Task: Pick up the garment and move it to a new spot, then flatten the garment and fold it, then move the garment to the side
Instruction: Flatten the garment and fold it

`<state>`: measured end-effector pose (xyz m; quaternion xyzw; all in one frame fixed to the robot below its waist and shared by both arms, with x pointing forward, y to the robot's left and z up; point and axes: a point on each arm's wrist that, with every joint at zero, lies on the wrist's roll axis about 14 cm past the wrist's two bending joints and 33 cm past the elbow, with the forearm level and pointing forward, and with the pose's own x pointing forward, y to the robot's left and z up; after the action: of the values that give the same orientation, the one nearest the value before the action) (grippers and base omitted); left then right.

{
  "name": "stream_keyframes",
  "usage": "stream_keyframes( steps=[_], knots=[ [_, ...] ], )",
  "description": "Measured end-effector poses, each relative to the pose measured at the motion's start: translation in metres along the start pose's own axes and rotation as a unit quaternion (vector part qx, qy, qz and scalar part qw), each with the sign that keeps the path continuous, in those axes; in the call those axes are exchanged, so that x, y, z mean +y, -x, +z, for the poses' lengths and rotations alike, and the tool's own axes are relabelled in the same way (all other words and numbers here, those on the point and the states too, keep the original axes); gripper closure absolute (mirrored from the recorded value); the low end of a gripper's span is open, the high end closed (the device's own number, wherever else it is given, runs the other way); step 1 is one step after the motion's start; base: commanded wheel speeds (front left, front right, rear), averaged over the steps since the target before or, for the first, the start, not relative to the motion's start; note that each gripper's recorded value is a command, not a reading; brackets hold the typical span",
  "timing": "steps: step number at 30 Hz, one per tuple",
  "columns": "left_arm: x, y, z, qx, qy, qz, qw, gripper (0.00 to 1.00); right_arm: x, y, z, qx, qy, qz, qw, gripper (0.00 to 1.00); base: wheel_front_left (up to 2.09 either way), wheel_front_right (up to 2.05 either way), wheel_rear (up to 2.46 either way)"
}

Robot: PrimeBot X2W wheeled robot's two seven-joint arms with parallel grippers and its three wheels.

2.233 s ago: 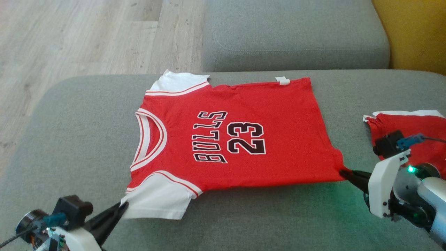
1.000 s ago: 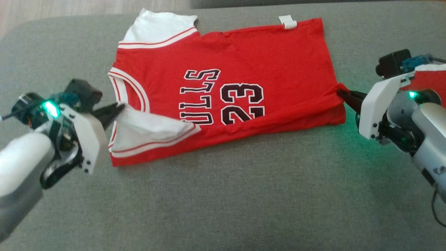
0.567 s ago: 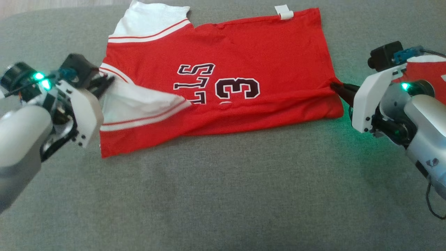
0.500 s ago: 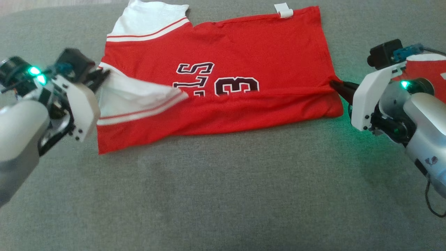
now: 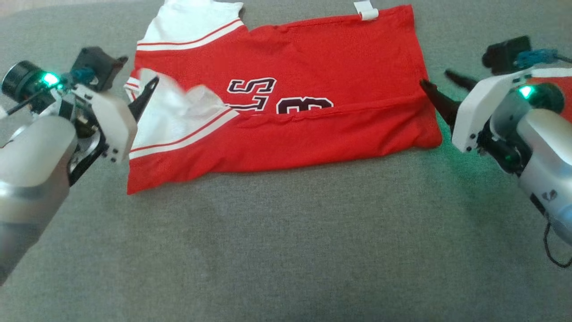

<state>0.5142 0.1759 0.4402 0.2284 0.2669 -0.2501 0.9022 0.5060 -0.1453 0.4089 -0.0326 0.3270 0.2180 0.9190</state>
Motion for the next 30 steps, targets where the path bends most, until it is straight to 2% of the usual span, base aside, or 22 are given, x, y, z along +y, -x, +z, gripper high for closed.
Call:
stream_keyframes(
  steps=[3,5,9,11,13,16,18,20,25,30],
  knots=[
    [0.005,0.004,0.029,-0.071,0.039,0.021,0.997,0.0,-0.005,0.004,0.028,-0.071,-0.002,-0.013,0.997,0.0,0.0,0.0,0.0],
    [0.016,0.012,0.055,-0.137,0.07,0.054,0.987,0.0,-0.01,0.01,0.047,-0.124,-0.014,-0.024,0.992,0.0,0.0,0.0,0.0],
    [0.04,0.041,0.093,-0.246,0.124,0.123,0.953,0.0,-0.01,0.028,0.088,-0.232,-0.029,-0.035,0.972,0.0,0.0,0.0,0.0],
    [0.047,0.055,0.098,-0.266,0.139,0.15,0.942,0.0,-0.004,0.036,0.1,-0.26,-0.026,-0.034,0.965,0.0,0.0,0.0,0.0],
    [0.05,0.075,0.113,-0.306,0.159,0.171,0.923,0.0,0.0,0.045,0.108,-0.281,-0.035,-0.035,0.958,0.0,0.0,0.0,0.0],
    [0.048,0.107,0.13,-0.364,0.174,0.197,0.894,0.0,0.0,0.068,0.131,-0.337,-0.049,-0.04,0.939,0.0,0.0,0.0,0.0],
    [0.039,0.121,0.128,-0.383,0.186,0.207,0.881,0.0,-0.002,0.085,0.139,-0.373,-0.073,-0.048,0.924,0.0,0.0,0.0,0.0],
    [0.024,0.126,0.114,-0.382,0.192,0.211,0.879,0.0,0.004,0.09,0.129,-0.388,-0.093,-0.049,0.916,0.0,0.0,0.0,0.0],
    [-0.013,0.129,0.078,-0.361,0.209,0.212,0.884,0.0,0.028,0.091,0.08,-0.378,-0.109,-0.058,0.918,0.0,0.0,0.0,0.0],
    [-0.03,0.132,0.061,-0.353,0.227,0.221,0.88,0.0,0.03,0.107,0.066,-0.399,-0.119,-0.092,0.904,0.0,0.0,0.0,0.0]
  ],
)
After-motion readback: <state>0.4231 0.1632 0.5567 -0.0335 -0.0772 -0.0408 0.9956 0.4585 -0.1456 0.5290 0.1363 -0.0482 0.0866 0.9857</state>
